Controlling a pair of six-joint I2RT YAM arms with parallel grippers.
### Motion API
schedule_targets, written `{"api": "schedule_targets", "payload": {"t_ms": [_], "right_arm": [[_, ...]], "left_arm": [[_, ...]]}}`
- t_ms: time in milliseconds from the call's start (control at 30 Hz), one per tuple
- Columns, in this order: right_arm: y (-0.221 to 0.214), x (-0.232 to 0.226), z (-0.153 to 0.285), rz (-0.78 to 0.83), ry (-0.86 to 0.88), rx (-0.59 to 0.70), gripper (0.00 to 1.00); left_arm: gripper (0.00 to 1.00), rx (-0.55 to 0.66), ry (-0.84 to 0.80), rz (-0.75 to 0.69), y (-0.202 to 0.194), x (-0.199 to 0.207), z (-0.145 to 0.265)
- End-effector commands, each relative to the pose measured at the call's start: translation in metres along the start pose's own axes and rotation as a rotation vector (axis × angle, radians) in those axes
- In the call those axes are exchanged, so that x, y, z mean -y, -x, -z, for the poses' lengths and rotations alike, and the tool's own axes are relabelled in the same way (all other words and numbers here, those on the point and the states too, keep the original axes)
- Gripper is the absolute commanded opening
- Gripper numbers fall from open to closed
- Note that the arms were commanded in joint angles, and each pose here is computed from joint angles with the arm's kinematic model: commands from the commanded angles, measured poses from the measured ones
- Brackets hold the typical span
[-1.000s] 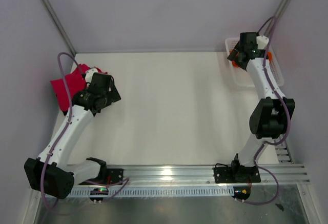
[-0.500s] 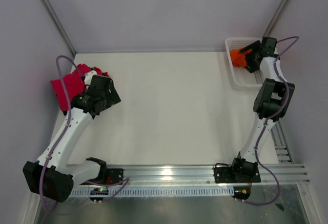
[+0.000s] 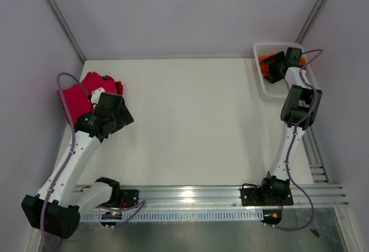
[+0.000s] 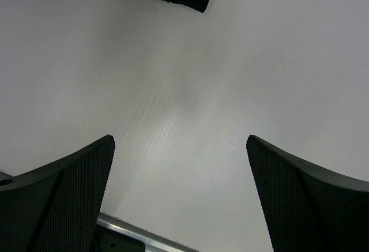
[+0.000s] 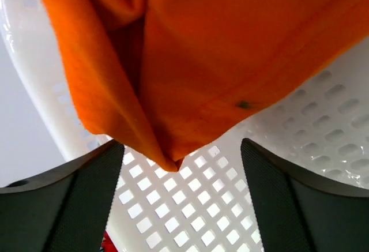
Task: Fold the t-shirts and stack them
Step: Grab crumpled tshirt from bin with the right arm, then move the tshirt to the center of the board
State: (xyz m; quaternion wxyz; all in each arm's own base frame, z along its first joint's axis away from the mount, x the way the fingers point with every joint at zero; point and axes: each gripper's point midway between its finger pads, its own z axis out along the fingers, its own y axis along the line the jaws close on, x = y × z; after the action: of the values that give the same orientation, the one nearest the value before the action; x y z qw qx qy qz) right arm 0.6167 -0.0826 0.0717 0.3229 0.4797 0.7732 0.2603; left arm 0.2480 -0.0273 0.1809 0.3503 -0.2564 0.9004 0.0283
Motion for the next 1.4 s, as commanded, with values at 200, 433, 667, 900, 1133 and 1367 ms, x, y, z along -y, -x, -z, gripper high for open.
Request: {"api": "schedule_targets", "payload": {"t_ms": [200,433,667,900,1133,1367], "right_arm": [[0.022,-0.028,0.007,0.08,0.086,0.111,0.09],[0.012,-0.04,0.026,0.203,0.118,0.153,0.03],[0.004,-0.1,0.101,0.359,0.266,0.232,0.03],[0.006,-0.153,0.199,0.526,0.365,0.356,0.03],[-0.011,-0.212,0.316,0.591,0.563,0.444,0.03],[-0.069,-0.273,0.448,0.673,0.817,0.423,0.03]], "left_arm": [[0.99,0.023,-0.015,0.065,0.004,-0.01,0.024],[0.99,0.053,-0.042,0.117,0.001,-0.015,0.031],[0.99,0.009,-0.045,0.116,-0.014,-0.013,0.019],[0.99,-0.037,-0.108,0.138,-0.026,0.004,0.006],[0.99,-0.066,-0.121,0.11,-0.032,0.013,-0.006],[0.99,-0.106,-0.151,0.084,-0.044,0.022,-0.02]]}}
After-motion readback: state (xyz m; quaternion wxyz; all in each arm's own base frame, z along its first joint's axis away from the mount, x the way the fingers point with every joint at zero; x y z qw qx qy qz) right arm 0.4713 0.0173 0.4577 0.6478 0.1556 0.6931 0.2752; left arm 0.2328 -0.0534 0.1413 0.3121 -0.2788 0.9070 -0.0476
